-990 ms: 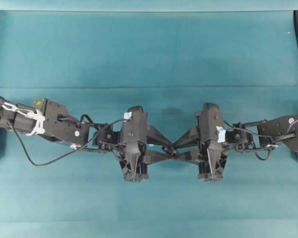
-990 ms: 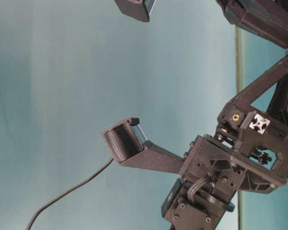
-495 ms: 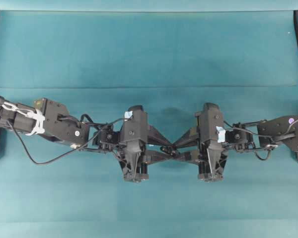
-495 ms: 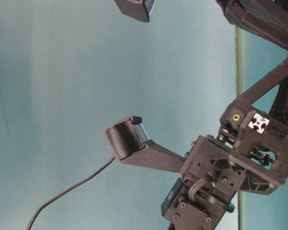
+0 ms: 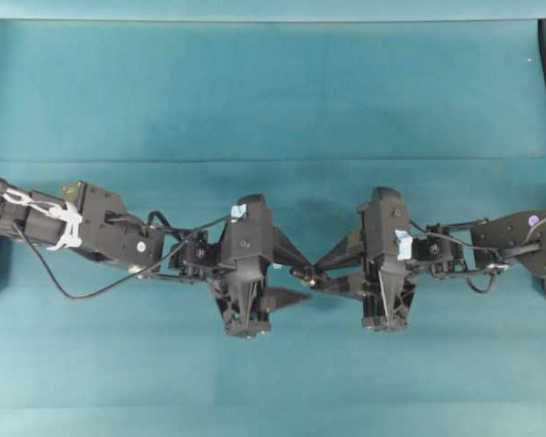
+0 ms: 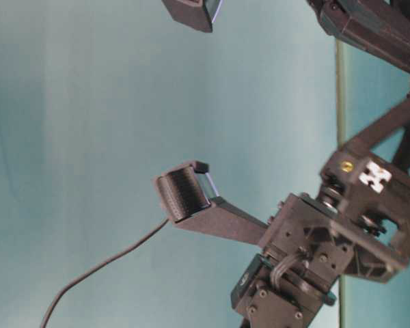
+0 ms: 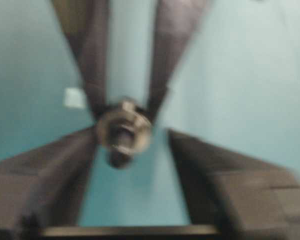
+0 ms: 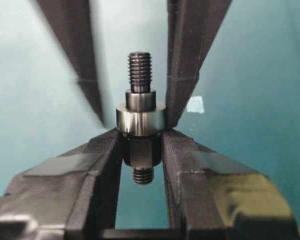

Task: Insert the washer onto the shaft with both hands.
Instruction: 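Open left gripper and withdraw it leftward from the shaft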

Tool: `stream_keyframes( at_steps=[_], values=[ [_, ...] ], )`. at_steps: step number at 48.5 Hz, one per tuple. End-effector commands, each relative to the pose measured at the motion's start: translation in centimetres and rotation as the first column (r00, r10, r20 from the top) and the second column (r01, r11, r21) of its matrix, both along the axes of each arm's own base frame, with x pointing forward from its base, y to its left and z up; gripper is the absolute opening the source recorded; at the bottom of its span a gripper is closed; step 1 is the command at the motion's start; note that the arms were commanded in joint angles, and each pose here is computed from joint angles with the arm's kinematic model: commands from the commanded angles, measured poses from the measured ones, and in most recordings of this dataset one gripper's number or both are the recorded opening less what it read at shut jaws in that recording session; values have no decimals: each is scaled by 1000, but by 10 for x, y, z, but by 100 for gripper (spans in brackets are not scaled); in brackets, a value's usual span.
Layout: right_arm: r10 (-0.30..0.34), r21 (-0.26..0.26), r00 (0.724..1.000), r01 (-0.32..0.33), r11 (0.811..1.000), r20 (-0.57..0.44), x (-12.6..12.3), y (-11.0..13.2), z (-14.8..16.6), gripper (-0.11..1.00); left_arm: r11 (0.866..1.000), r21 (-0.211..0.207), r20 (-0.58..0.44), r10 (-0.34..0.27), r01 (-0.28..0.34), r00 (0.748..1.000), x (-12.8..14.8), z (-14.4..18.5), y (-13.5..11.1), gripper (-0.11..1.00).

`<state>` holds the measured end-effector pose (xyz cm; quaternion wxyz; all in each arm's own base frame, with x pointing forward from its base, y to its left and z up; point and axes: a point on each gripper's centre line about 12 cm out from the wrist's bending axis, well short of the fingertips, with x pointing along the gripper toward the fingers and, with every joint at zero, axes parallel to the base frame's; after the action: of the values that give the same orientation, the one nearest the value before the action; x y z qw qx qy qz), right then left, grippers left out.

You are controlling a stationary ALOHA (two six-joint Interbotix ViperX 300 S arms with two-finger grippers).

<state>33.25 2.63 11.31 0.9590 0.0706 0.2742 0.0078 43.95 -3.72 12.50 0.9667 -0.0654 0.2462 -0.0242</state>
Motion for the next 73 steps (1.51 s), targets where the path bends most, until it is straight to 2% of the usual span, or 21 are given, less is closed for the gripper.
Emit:
stream_keyframes(
  at_steps=[1, 7, 30, 44, 57, 73],
  values=[
    [-5, 8, 1000, 5, 1000, 26, 6, 0, 9, -1, 1000, 4, 40, -8, 8, 999, 1, 16, -2, 73],
    [-3, 5, 1000, 3, 1000, 21, 5, 0, 8, -1, 1000, 7, 45, -8, 8, 999, -2, 19, -1, 69],
    [-4, 7, 1000, 4, 1000, 23, 5, 0, 8, -1, 1000, 8, 27, -8, 8, 1000, -10, 15, 0, 69],
    [-2, 7, 1000, 2, 1000, 23, 6, 1, 9, -1, 1000, 9, -39, -4, 5, 999, -21, 12, 1, 69],
    [1, 7, 1000, -1, 1000, 21, 5, 2, 8, -1, 1000, 12, -93, -2, 3, 996, -48, 15, 4, 69],
    [3, 8, 1000, -3, 1000, 19, 5, 3, 8, -1, 1000, 12, -108, 0, 1, 994, -82, 26, 7, 69]
  ],
)
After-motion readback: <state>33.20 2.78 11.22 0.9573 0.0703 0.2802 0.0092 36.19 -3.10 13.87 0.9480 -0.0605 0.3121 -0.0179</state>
